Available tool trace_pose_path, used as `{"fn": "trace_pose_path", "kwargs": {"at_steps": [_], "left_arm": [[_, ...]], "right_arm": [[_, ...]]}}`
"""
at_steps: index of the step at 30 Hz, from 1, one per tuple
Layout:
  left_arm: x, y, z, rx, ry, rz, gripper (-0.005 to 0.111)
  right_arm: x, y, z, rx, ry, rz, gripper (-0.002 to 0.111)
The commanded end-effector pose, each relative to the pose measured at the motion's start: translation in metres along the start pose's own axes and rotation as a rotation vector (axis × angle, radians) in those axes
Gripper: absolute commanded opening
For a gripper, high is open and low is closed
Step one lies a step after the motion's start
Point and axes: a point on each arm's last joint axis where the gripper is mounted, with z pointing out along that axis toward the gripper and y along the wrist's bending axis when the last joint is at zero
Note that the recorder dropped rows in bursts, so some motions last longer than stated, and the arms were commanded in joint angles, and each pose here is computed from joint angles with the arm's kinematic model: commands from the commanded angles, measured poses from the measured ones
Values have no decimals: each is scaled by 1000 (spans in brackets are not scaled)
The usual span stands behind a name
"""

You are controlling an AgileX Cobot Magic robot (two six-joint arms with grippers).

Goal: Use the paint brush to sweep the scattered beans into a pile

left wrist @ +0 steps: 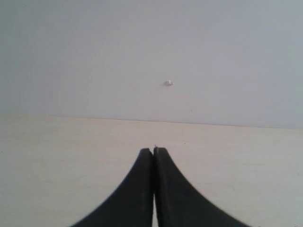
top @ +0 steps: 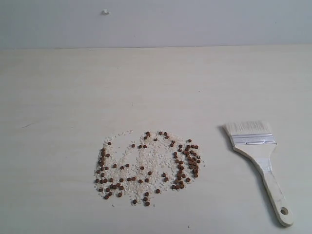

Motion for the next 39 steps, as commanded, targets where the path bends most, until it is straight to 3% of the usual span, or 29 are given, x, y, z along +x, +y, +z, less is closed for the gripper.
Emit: {"fn": "trace_pose_path", "kwargs": {"at_steps": [1,9,14,21,33,39], "left_arm": [[-1,0,0,5,-7,-3,0],[-1,0,0,5,-7,-3,0],[-1,0,0,5,-7,-3,0],[-1,0,0,5,-7,-3,0],[-1,0,0,5,-7,-3,0],[-1,0,0,5,-7,-3,0]], "right_arm": [[-13,0,-2,6,-156,-10,0],[-17,0,-2,3,-201,17,0],[-17,-1,-2,-22,-201,333,0],[-20,-1,-3,-41,-232,459,0],[-24,-1,-3,-41,-240,437,0],[-11,0,-1,-14,-89,442,0]]}}
